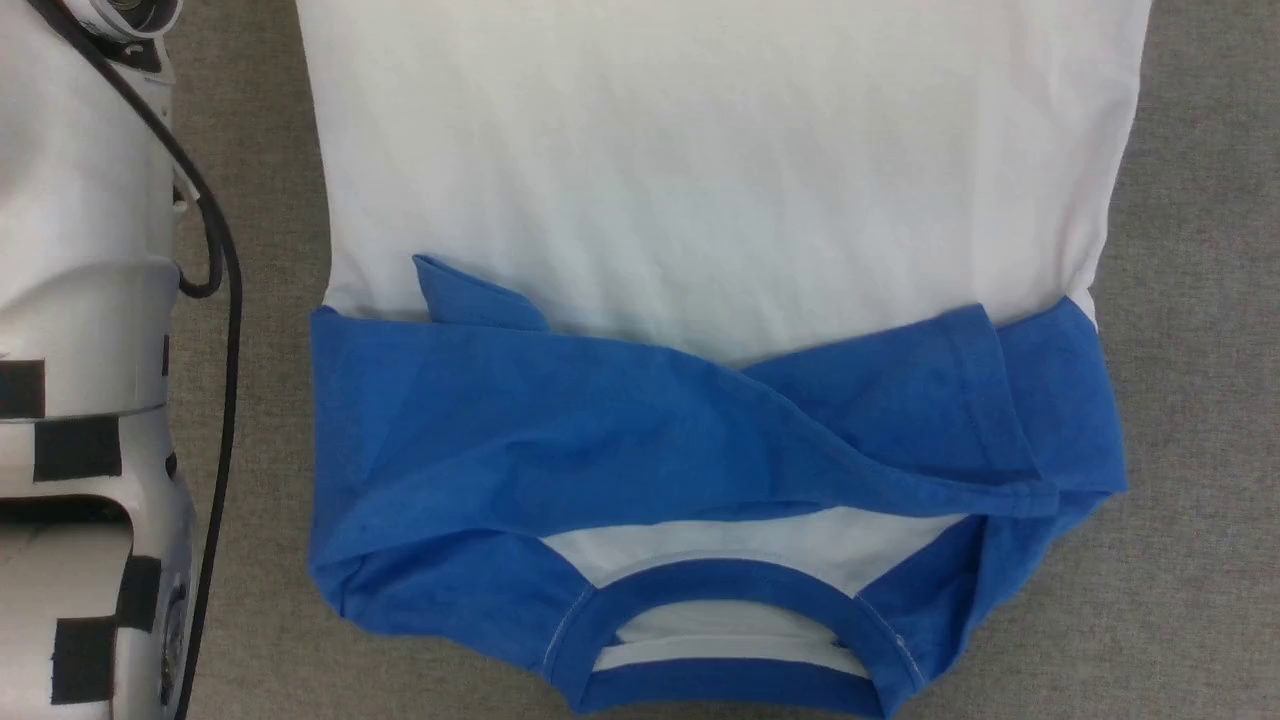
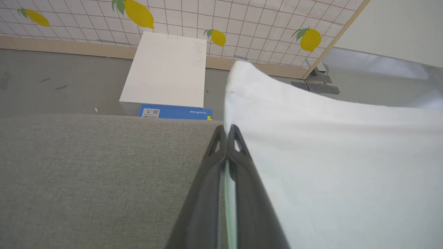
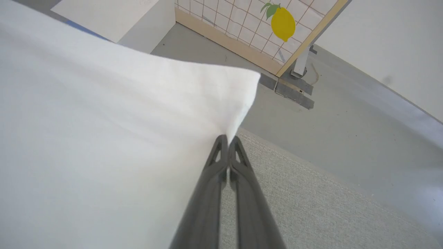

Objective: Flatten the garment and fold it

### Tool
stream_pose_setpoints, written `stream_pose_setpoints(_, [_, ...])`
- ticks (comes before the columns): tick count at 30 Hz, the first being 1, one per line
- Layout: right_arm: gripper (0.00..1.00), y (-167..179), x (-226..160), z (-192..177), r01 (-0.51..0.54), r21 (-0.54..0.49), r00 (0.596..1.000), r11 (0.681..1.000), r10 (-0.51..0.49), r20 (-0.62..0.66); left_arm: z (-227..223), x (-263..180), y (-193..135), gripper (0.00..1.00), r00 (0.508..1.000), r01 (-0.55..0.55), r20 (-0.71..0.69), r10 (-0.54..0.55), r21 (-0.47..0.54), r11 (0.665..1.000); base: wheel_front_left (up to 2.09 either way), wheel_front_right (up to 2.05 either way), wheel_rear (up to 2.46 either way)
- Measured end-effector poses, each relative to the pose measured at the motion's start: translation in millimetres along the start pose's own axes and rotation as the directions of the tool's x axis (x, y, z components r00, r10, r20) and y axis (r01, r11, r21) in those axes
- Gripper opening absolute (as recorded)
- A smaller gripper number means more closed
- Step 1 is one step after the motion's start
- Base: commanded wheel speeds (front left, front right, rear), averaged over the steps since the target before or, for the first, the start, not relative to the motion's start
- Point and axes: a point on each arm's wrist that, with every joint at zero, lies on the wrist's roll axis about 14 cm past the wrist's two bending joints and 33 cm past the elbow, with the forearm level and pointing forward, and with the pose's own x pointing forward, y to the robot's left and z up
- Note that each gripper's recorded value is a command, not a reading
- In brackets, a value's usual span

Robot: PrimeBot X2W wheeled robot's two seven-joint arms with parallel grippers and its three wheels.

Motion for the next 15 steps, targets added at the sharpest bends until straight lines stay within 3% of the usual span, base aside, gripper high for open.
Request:
stream_pose_setpoints(6, [0.00, 5.3, -7.6, 8.7, -0.015, 0.016, 0.999, 1.000, 0.014, 0.042, 11.6, -9.5, -9.3, 0.00, 0.997, 0.057, 0.049, -0.057, 0.006, 0.998, 0.00, 0.00, 0.00])
stream_pose_setpoints(15, [0.00, 38.3, -61.3, -5.5, -0.145, 0.101, 0.985, 0.984, 0.134, 0.107, -7.0, -81.7, -41.2, 0.00, 0.979, 0.180, 0.105, -0.176, -0.035, 0.983, 0.00, 0.00, 0.00])
